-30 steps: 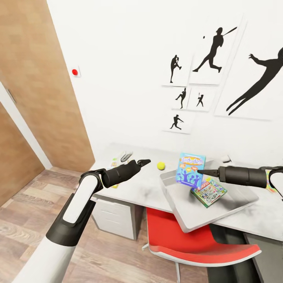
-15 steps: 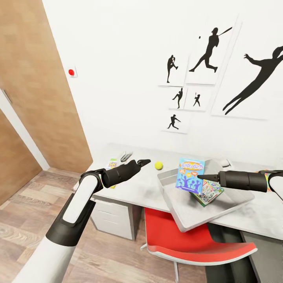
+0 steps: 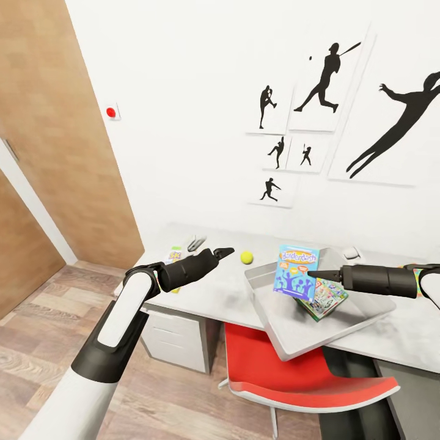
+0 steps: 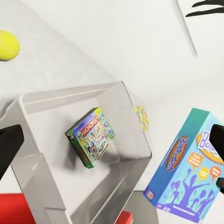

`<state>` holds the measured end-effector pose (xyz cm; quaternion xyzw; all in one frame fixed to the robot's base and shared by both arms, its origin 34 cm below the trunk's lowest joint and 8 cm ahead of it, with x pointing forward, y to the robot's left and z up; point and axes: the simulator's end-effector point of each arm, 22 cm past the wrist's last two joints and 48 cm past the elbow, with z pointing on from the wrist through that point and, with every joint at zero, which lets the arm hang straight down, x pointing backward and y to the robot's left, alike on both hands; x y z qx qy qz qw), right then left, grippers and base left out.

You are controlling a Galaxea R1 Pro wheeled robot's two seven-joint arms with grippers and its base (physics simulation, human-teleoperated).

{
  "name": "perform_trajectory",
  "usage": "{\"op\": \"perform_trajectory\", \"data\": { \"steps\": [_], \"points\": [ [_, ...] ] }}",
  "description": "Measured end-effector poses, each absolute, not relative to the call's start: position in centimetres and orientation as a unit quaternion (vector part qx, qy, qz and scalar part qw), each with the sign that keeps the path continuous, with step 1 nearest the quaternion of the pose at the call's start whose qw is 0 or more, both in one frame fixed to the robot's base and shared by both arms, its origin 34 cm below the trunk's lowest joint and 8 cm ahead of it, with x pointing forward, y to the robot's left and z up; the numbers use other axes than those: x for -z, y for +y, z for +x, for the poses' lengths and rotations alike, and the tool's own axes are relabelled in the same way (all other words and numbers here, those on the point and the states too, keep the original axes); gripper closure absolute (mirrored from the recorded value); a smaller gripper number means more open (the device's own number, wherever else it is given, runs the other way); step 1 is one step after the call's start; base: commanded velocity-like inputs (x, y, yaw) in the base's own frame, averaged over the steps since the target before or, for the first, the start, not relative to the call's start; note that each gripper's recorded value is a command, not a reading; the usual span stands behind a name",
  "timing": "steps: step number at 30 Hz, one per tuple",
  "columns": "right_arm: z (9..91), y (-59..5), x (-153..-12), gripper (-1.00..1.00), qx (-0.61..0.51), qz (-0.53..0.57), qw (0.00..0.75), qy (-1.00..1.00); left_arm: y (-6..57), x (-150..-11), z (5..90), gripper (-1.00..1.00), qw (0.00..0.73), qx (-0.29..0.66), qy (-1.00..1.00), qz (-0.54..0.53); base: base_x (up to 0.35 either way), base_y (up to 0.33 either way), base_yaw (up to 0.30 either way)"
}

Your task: Put all the toys in the child's room - the three board games (two on the bed and one on the table), the two jigsaw puzzles on the table, and the tennis ball on the table - inside the toy box on the table in the child's room.

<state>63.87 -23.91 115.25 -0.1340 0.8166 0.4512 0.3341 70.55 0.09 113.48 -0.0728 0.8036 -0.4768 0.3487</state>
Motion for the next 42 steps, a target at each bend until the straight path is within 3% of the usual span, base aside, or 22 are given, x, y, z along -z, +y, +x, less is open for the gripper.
{"op": "perform_trajectory", "data": {
  "steps": [42],
  "points": [
    [63.6,-23.9,-114.1,1.00,-0.449,-0.133,0.320,0.824,0.2,-113.4,70.6,-1.00,0.348,0.476,0.804,-0.073,0.020,-0.031,-0.017]
  ]
}}
